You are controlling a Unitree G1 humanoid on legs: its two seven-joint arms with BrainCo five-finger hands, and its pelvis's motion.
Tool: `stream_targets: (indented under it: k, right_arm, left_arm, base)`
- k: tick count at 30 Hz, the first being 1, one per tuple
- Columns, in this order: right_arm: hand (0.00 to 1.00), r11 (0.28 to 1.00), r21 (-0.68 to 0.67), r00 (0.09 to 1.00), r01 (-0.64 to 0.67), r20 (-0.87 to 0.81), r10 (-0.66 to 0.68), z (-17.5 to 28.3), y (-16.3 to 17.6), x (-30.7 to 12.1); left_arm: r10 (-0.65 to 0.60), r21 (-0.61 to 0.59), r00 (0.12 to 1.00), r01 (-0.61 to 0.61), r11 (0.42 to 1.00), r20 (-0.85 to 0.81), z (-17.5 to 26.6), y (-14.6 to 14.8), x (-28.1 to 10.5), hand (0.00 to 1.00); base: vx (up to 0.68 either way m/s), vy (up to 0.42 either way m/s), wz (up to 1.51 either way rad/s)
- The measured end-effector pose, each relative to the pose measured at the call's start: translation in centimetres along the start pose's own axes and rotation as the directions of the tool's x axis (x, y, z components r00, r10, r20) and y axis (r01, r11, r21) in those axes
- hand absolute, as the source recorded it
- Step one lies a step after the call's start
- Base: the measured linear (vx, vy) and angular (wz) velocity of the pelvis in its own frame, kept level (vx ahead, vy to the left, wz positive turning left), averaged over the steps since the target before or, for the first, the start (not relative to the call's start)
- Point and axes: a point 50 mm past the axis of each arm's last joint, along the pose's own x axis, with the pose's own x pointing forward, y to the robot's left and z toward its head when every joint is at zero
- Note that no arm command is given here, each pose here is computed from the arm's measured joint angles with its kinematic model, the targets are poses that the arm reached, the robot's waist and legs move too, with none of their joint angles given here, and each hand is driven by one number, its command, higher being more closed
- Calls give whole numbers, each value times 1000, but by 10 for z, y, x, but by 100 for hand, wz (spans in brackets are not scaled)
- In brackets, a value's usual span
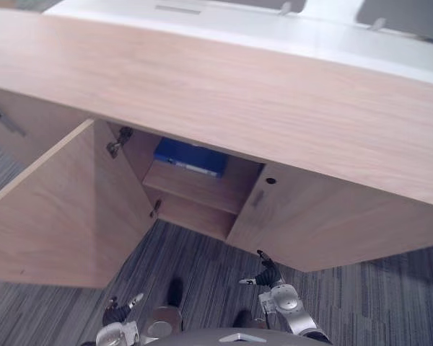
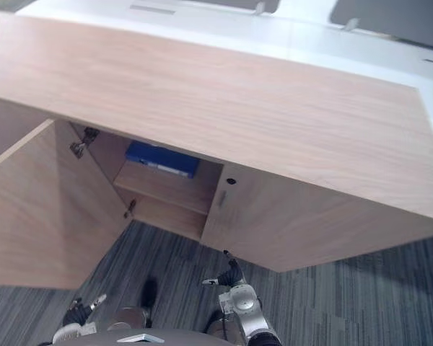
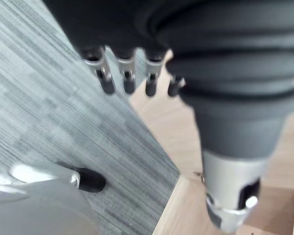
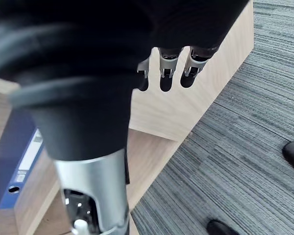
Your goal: Walk over to the cabinet, pick up the folder, carry it to the office cabinet, place the folder inside the office cabinet, then close the office cabinet door
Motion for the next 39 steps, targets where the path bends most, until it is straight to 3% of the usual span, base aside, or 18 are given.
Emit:
stream_targets:
  k: [12, 19, 20, 25, 31, 39]
  right_arm:
    - [0, 995, 48, 996, 88, -30, -86, 2, -16, 7]
    - [0, 994, 38, 994, 99, -55, -97, -3, -18, 7]
    - [0, 994, 34, 993, 101, -57, -99, -3, -19, 7]
    - [0, 993, 15, 991, 114, -66, -112, -5, -28, 8]
    - [0, 993, 12, 990, 120, -71, -118, -6, -33, 8]
    - [0, 995, 10, 988, 103, -116, -101, -18, -30, 5]
  left_arm:
    - [33, 22, 999, -33, 999, 30, 5, 9, 1, 0]
    - [254, -81, 956, -244, 966, 145, 39, 64, 5, 0]
    - [322, -127, 927, -302, 945, 191, 52, 83, 3, 0]
    - [415, -173, 858, -379, 909, 302, 84, 121, -3, 0]
    - [466, -139, 767, -455, 880, 441, 135, 169, -13, 0]
    - [497, -187, 697, -474, 860, 517, 167, 187, -21, 0]
  base:
    - [2, -11, 18]
    - [-81, -21, -1]
    - [-24, -9, -8]
    - [-1, -1, -2]
    - [12, -3, 0]
    - [-12, -5, -2]
